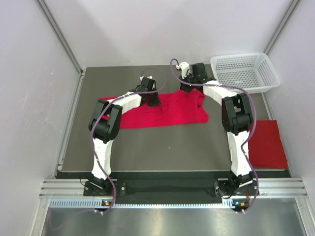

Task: Fold and stack the t-shirts
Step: Fold the tshirt

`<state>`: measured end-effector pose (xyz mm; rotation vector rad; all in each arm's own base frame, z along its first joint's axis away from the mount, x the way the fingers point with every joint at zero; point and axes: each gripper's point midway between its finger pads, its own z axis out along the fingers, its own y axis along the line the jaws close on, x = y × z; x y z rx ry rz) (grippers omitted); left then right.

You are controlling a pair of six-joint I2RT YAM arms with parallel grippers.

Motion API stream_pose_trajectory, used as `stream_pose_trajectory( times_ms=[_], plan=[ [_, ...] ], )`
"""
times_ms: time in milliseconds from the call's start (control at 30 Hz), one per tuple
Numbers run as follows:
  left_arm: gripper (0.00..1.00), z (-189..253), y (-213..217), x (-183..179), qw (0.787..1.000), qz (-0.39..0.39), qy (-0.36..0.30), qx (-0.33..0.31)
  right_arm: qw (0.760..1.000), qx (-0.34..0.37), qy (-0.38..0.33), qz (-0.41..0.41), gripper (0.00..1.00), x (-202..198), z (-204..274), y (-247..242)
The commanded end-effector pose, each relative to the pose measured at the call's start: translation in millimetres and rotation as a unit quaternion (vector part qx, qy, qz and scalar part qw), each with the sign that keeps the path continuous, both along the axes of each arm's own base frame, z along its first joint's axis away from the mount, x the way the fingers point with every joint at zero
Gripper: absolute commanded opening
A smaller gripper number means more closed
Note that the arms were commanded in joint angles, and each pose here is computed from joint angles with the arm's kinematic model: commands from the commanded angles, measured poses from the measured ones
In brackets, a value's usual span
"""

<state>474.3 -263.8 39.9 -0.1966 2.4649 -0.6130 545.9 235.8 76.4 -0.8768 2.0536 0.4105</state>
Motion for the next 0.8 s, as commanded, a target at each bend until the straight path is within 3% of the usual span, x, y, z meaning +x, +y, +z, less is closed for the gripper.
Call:
stream_pose_trajectory(
  times_ms=[0,500,667,767],
  plan=[
    [0.0,36.2,2.7,5.6,0.999,0.017,-0.041,-0.01,0.998,0.02,-0.06,0.001,0.0,12.8,44.2,3.5],
    [0.03,19.1,14.1,6.2,0.999,0.042,-0.016,0.024,0.998,0.051,-0.035,-0.015,0.0,13.9,39.2,13.5],
    [0.1,20.7,13.8,7.0,0.999,0.041,-0.016,0.025,0.997,0.065,-0.029,-0.024,0.01,13.8,38.1,15.3],
    [0.19,19.3,18.6,9.3,0.998,0.052,-0.017,0.036,0.997,0.066,-0.02,-0.031,0.11,15.1,36.4,15.3]
  ],
)
